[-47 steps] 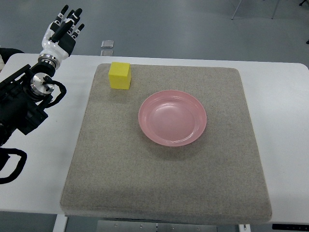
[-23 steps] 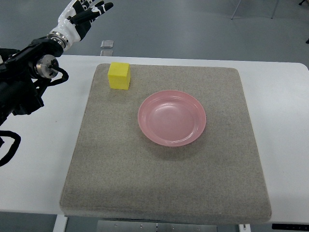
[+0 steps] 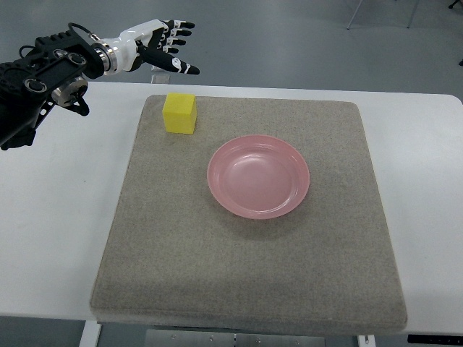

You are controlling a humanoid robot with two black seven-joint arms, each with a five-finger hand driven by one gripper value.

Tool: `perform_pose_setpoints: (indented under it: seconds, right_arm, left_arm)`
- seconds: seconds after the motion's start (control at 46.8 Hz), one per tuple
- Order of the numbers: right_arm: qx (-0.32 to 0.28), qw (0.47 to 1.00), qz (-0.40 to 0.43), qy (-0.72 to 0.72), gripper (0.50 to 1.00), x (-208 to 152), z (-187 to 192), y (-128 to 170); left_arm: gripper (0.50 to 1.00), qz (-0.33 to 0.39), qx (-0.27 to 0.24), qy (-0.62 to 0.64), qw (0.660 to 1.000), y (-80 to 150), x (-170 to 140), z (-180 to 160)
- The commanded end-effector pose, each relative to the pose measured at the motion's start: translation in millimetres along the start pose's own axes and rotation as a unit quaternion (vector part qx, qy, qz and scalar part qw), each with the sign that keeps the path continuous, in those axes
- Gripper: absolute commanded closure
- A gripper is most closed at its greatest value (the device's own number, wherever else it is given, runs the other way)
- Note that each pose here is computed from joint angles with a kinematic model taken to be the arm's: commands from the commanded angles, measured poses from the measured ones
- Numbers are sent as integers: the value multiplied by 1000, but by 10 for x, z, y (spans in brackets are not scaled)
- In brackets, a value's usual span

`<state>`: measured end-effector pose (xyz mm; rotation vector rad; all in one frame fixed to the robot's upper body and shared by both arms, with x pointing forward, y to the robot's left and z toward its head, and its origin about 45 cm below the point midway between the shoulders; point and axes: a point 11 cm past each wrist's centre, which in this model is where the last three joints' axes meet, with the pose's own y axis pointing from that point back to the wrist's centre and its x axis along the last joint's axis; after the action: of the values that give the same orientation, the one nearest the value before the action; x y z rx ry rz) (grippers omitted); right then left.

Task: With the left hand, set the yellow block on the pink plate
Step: 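Swing the left hand over the yellow cube, fingers pointing down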

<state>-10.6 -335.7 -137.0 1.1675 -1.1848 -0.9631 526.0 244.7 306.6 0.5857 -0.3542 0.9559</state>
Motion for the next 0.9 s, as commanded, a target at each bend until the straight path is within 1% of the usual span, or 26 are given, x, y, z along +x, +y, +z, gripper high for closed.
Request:
perform_pose_setpoints:
  seconds: [0.0,0.086,0.193,0.321,0.471,0.578,0.877]
  right_arm:
    - [1,1000,0,0,576,1,-8,0]
    - [0,1000,0,0,576,0,1,0]
    - [0,1000,0,0,576,0,1,0]
    - [0,1000,0,0,576,0,1,0]
    - [0,1000,0,0,576,0,1,0]
    - [0,1000,0,0,576,0,1,0]
    - [0,1000,0,0,576,0,1,0]
  left_arm:
    - [538,-7,14,-70,997,32,28,-31]
    - [557,-14,28,-135,990,67,65,-78]
    - [561,-28,17,-201,979,70,63,-21]
    - [564,-46,22,-262,964,73,31,-45]
    - [585,-60,17,-320,945,61,-37,-73]
    - [583,-56,19,-343,937,52,-54,-106]
    - [568,-76,29,-349,934,53,-152,-225]
